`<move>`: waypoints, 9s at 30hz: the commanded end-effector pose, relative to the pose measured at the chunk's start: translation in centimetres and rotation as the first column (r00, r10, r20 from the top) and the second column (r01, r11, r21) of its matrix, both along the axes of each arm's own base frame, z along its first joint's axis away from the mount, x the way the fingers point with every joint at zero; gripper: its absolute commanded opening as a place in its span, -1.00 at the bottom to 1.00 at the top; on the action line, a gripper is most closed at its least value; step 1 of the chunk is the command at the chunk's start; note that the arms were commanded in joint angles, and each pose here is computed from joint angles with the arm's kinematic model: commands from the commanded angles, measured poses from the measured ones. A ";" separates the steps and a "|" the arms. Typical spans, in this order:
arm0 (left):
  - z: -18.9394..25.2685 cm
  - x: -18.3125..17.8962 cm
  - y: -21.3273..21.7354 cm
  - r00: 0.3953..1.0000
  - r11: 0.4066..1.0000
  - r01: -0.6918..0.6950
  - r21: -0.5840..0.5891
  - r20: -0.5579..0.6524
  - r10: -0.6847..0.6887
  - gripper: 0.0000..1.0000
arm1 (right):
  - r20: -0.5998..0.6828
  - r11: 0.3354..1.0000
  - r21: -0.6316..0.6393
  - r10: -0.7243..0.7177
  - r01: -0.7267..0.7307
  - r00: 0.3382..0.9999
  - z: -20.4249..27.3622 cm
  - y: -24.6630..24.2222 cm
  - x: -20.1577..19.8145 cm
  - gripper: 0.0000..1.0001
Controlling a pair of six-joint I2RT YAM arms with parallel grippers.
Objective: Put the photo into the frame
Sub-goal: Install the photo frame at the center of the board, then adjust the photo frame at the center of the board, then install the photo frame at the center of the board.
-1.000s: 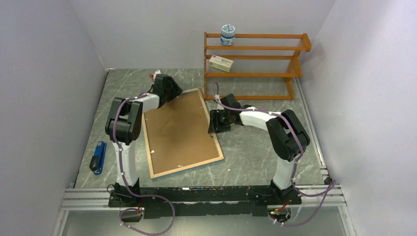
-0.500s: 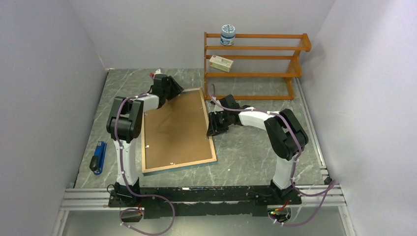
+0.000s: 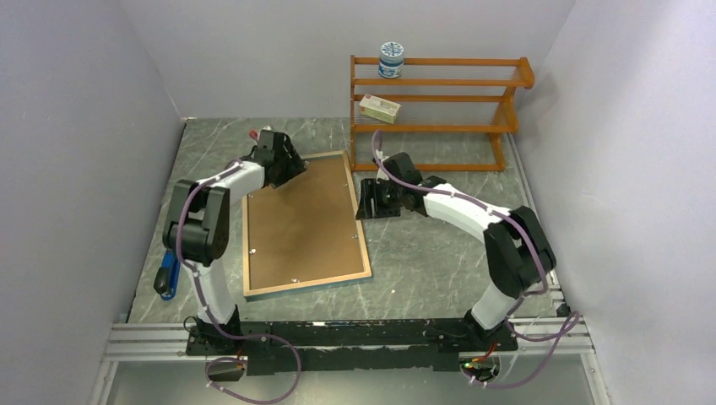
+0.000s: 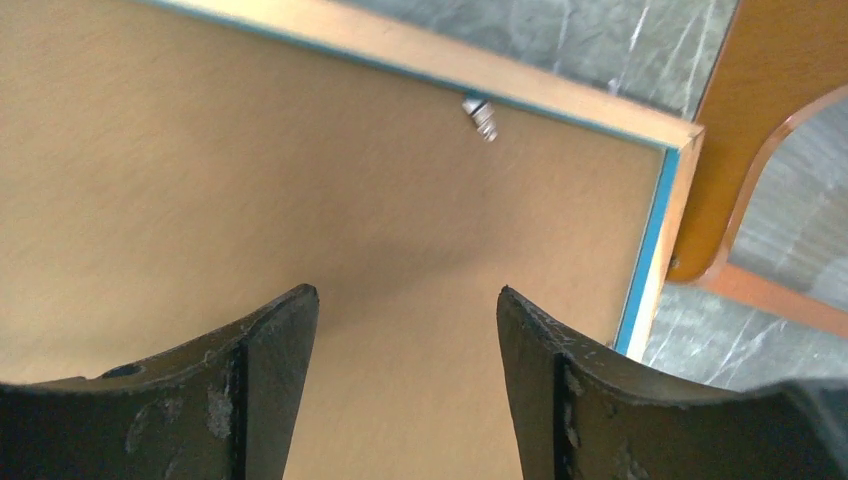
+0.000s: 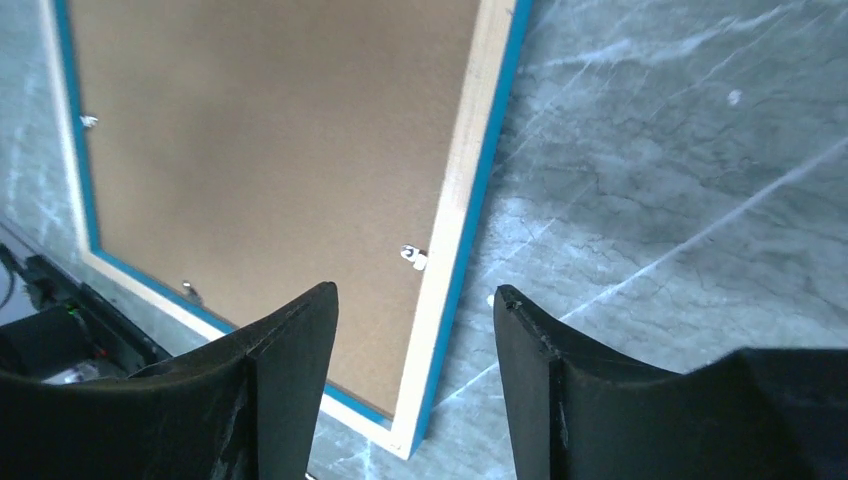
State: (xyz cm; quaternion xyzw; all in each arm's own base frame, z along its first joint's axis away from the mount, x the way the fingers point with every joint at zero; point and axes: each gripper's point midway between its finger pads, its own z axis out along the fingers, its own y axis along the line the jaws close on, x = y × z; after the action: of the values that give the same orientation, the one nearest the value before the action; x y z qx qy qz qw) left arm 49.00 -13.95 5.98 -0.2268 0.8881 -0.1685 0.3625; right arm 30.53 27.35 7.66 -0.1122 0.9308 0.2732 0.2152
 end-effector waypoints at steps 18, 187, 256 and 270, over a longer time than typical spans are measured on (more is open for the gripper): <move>1.3 -25.2 9.8 0.896 0.943 -0.258 0.210 -0.314 0.315 0.44 | -0.004 0.942 0.166 0.296 -0.292 0.955 3.5 14.1 -9.9 -0.03; -4.8 -9.8 7.5 0.906 0.936 0.122 -0.330 -0.349 -0.241 0.39 | -0.028 0.931 -0.036 -0.365 0.364 0.931 -2.8 -11.8 2.8 -0.09; 1.8 -21.8 3.8 0.950 0.938 0.133 -0.319 -0.230 -0.212 0.46 | -0.025 0.725 -0.498 -0.561 0.476 0.828 -5.0 -18.2 -10.0 0.20; 0.9 -22.6 2.2 0.927 0.931 0.187 -0.314 -0.258 -0.273 0.49 | -0.103 0.807 -0.452 -0.470 0.379 0.877 -4.9 -16.4 -10.4 0.20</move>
State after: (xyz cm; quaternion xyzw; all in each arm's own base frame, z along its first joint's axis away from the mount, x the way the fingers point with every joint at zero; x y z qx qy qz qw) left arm 26.33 -11.52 6.55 -0.2074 0.9178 -0.2971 0.1625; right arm 20.11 10.30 2.10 0.1027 0.9834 0.0080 0.1493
